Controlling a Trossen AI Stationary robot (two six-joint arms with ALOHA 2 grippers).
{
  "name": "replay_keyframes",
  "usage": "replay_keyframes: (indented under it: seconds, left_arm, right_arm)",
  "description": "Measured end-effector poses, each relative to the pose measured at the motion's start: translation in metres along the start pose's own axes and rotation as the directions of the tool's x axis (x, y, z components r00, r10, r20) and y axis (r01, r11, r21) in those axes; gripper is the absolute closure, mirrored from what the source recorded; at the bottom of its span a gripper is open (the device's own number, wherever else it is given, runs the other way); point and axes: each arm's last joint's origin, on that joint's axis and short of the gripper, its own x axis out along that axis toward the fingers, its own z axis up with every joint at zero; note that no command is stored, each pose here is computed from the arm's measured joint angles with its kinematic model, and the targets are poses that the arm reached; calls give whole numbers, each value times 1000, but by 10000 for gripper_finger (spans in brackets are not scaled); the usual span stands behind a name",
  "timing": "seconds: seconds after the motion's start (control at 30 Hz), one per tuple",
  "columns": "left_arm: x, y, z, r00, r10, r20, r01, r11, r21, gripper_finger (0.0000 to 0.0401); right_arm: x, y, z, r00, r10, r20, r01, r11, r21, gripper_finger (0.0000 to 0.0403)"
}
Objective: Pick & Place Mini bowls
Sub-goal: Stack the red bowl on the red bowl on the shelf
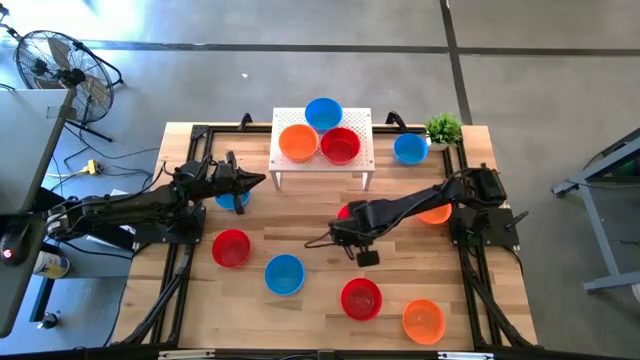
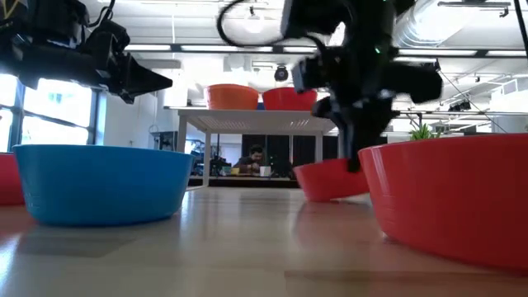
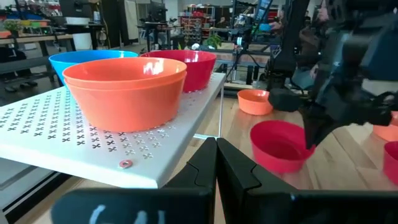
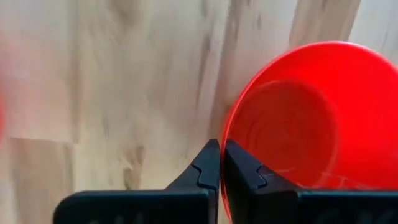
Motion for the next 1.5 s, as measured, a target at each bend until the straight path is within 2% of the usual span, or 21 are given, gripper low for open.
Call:
replay_keyframes:
  seconds: [0.1,0.2,0.37,0.47,0.57,0.7,0.87,0.97,1.13,1.23,1.33,1.5]
  left_arm:
    - [0,0,0,1000,0,0,0,1000,0,400]
    - [0,0,0,1000,0,0,0,1000,-4,400]
    - [0,0,0,1000,-4,0,4,1000,-4,400]
    - [0,0,0,1000,-5,-1,5,1000,-4,400]
    - [0,0,-1,1000,-5,-8,5,1000,-5,400]
    - [0,0,-1,1000,-5,-10,5,1000,-5,400]
    - [0,0,-2,1000,-5,-27,5,1000,-7,400]
    - [0,0,-2,1000,-5,-23,5,1000,-7,400]
    - [0,0,-2,1000,-4,-22,4,1000,-5,400]
    - [0,0,-2,1000,-4,-22,4,1000,-5,400]
    - [0,0,-2,1000,-4,-23,4,1000,-3,400]
    - [0,0,-2,1000,-4,-23,4,1000,-3,400]
  right_arm:
    - [6,1,-6,999,24,-21,-22,997,74,387]
    - [3,-2,-7,999,43,-21,-39,989,146,356]
    - [-37,-12,-9,995,10,101,-35,968,250,293]
    - [-64,-23,-22,991,-50,124,-1,924,381,268]
    - [-80,-36,-39,983,-167,69,106,842,529,258]
    - [-72,-51,-56,979,-195,54,112,745,657,260]
    - [-35,-61,-83,982,-148,115,6,638,770,267]
    - [-21,-65,-93,974,-129,186,-74,596,800,267]
    - [-6,-68,-97,951,-96,293,-186,580,793,270]
    - [4,-69,-104,956,-101,275,-174,559,811,279]
    - [10,-69,-109,957,-127,261,-148,559,816,294]
    - [11,-69,-107,949,-115,295,-181,567,803,349]
